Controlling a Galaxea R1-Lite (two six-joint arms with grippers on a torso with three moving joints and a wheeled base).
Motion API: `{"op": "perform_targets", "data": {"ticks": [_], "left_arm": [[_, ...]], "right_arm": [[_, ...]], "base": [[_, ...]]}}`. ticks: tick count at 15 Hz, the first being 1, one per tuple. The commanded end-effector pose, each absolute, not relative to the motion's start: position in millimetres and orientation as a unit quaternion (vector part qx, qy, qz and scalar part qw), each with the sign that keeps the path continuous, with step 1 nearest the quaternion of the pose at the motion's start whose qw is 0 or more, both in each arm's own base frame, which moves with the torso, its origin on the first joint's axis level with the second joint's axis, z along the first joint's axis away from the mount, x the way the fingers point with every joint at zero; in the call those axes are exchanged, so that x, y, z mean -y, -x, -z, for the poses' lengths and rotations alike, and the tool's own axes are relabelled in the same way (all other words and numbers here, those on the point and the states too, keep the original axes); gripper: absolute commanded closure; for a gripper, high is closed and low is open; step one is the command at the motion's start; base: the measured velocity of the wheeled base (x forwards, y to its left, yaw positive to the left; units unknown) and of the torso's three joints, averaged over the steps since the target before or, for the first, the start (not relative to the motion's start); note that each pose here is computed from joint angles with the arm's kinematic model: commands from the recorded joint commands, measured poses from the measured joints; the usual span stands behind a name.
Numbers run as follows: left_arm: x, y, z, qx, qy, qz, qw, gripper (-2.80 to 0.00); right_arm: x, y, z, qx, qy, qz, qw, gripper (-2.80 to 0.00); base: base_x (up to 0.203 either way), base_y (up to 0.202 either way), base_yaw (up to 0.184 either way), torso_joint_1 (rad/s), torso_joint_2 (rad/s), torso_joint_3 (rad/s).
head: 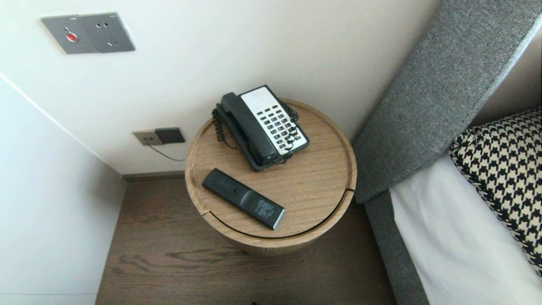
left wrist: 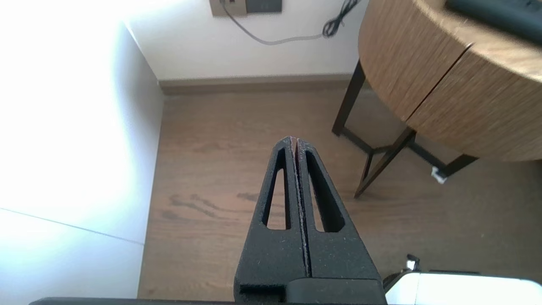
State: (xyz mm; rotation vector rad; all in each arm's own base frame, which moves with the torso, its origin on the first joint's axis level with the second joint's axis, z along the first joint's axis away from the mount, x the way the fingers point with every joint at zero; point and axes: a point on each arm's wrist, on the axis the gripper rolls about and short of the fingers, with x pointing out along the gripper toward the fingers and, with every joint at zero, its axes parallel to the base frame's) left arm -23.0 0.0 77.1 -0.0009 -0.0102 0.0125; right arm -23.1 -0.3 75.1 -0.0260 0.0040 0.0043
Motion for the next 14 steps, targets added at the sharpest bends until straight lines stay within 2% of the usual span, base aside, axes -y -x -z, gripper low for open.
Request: {"op": "perform_targets", "data": {"ticks": [1, 14], "left_arm": [[0.0, 23.2, -77.1, 0.006, 0.002, -0.007, 1.0, 0.0], [-0.1, 23.2, -77.2, 0.007, 0.004, -0.008, 1.0, 0.0]], "right_arm": [[0.3, 23.4, -75.0, 0.0, 0.013, -0.002, 1.0, 0.0], [0.4, 23.4, -75.0, 0.0, 0.014, -0.002, 1.0, 0.0]], "base": [[0.0, 0.0, 0.0, -0.001, 0.0, 0.203], [0.0, 0.0, 0.0, 0.002, 0.0, 0.205]]}}
